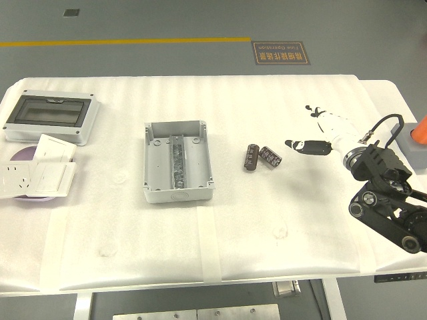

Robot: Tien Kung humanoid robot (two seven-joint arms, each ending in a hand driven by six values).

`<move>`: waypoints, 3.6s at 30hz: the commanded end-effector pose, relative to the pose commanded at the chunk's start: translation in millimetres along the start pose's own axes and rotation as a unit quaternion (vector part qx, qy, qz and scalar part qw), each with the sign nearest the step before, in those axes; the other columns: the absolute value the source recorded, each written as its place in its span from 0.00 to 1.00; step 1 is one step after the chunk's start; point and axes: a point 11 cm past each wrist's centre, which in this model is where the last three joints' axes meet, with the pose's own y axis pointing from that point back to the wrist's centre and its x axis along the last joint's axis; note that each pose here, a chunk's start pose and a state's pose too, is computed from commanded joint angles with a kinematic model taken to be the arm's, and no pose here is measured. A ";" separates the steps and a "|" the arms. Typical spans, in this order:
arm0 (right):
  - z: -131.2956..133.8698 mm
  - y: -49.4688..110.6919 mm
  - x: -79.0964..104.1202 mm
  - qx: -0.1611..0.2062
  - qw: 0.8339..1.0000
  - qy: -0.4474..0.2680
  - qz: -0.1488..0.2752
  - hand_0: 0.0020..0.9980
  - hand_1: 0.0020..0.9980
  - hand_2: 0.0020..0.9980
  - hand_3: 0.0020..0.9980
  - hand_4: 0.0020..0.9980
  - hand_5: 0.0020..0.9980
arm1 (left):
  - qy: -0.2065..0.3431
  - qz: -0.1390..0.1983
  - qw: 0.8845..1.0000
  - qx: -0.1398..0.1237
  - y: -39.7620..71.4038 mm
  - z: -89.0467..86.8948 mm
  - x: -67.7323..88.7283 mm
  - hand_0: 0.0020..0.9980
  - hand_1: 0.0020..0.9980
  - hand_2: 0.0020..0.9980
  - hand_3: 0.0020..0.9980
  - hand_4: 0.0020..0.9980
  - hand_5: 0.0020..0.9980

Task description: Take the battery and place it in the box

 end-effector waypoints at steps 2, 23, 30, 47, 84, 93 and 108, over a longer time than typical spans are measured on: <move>-0.9 0.0 -1.2 0.001 1.000 0.002 -0.003 0.78 0.80 0.90 0.96 0.92 0.59 | 0.000 0.000 1.000 0.000 0.0 0.0 -0.1 0.67 0.68 0.62 0.64 0.65 0.23; -34.0 -0.4 -22.3 0.047 0.994 0.076 -0.056 0.77 0.78 0.85 0.87 0.91 0.62 | -0.001 0.000 1.000 -0.002 0.1 2.5 0.2 0.67 0.68 0.62 0.64 0.65 0.24; -42.1 -2.0 -16.2 0.058 0.992 0.098 -0.059 0.76 0.77 0.84 0.86 0.90 0.63 | -0.002 0.001 1.000 -0.001 0.2 1.5 1.7 0.67 0.68 0.62 0.64 0.65 0.24; -73.5 -24.5 -23.9 0.063 0.993 0.060 -0.081 0.75 0.76 0.83 0.85 0.89 0.65 | -0.003 0.002 1.000 -0.001 0.2 2.0 2.6 0.67 0.68 0.62 0.64 0.65 0.23; -77.1 -36.0 -48.1 0.043 0.986 0.107 -0.117 0.74 0.75 0.82 0.84 0.87 0.66 | -0.005 0.005 1.000 -0.008 0.6 10.1 5.6 0.67 0.68 0.62 0.64 0.65 0.24; -73.3 -36.2 -48.7 0.041 0.987 0.107 -0.115 0.74 0.74 0.81 0.84 0.87 0.67 | -0.006 0.004 1.000 -0.010 0.6 11.1 4.6 0.67 0.68 0.62 0.64 0.65 0.24; -68.4 -33.4 -54.8 0.043 0.985 0.112 -0.123 0.71 0.71 0.68 0.73 0.80 0.60 | -0.006 0.004 1.000 -0.013 0.8 13.6 5.2 0.67 0.68 0.62 0.64 0.65 0.24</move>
